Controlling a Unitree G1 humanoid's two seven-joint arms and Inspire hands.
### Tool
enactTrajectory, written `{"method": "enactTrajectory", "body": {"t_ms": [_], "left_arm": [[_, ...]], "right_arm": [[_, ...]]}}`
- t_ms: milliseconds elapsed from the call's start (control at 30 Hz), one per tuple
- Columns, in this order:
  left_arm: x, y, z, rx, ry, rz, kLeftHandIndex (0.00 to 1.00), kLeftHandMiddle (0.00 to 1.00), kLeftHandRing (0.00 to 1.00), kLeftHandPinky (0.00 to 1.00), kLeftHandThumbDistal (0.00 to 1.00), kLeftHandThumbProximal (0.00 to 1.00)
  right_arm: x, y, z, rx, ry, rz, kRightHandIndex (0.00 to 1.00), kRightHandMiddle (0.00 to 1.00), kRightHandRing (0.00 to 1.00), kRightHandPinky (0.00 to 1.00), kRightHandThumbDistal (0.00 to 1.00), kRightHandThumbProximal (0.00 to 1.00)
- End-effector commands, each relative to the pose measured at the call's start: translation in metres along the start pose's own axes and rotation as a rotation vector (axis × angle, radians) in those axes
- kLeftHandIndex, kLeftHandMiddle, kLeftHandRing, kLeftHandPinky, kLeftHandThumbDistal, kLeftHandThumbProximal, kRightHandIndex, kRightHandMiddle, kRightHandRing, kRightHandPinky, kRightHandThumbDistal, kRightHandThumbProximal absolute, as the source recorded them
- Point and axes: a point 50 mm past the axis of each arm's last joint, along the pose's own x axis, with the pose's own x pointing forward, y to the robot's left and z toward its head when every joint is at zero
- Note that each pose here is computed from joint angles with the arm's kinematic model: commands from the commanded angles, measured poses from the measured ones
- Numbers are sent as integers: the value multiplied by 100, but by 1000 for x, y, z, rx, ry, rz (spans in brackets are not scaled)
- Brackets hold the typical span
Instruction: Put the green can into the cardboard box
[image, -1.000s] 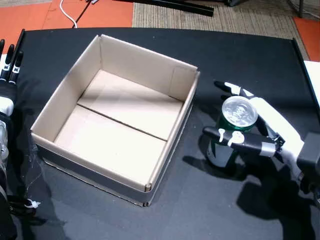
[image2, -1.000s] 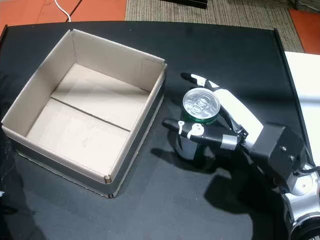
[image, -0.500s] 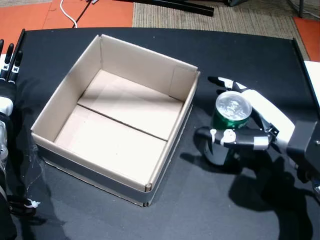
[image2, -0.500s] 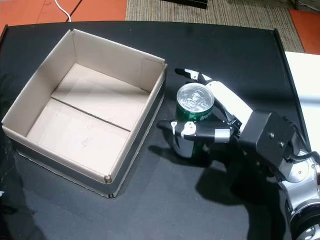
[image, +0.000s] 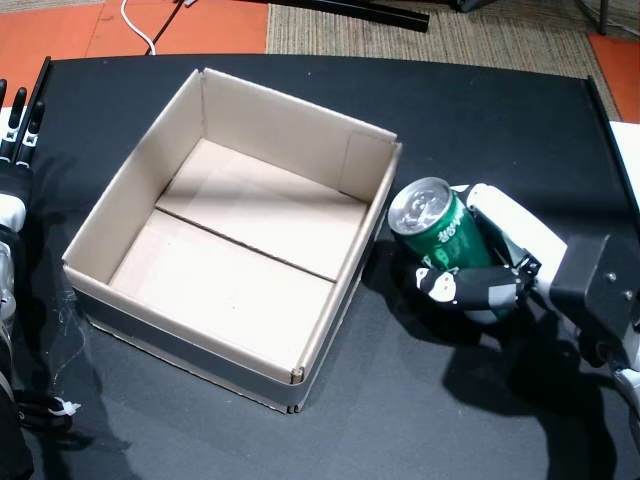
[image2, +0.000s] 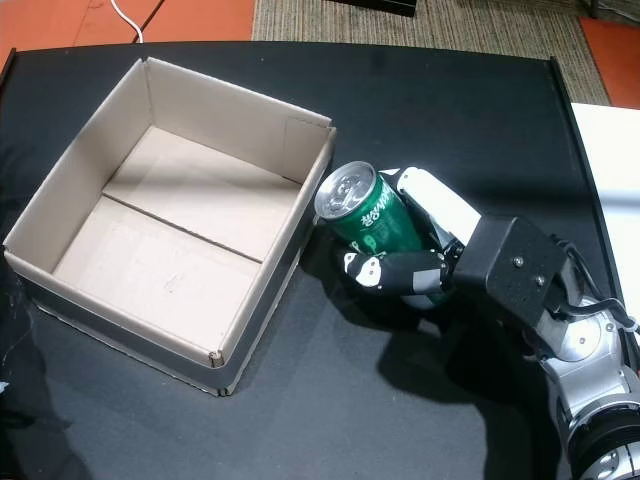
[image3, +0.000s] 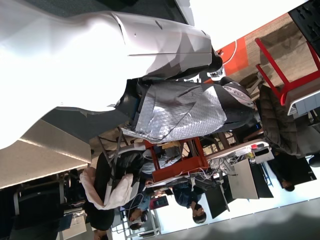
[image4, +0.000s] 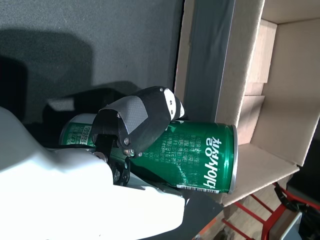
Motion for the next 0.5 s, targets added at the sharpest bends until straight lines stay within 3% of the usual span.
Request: {"method": "enactTrajectory", "body": {"t_ms": [0,200,467], "left_arm": [[1,0,4,9,-3,-5,44,48,56,80,0,95],[1,1,6,2,-3,3,46,49,58,79,0,97],[1,1,5,12,0,6,44,49,58,79,0,100]], "right_arm": [[-1,-1,2,14,-24,-14,29,29,39,51,0,0],[-1,-3,4,20,-37,-35,29,28,38,50,0,0],[-9,-25,15,-55,-126,-174,17,18,28,45,0,0]]}}
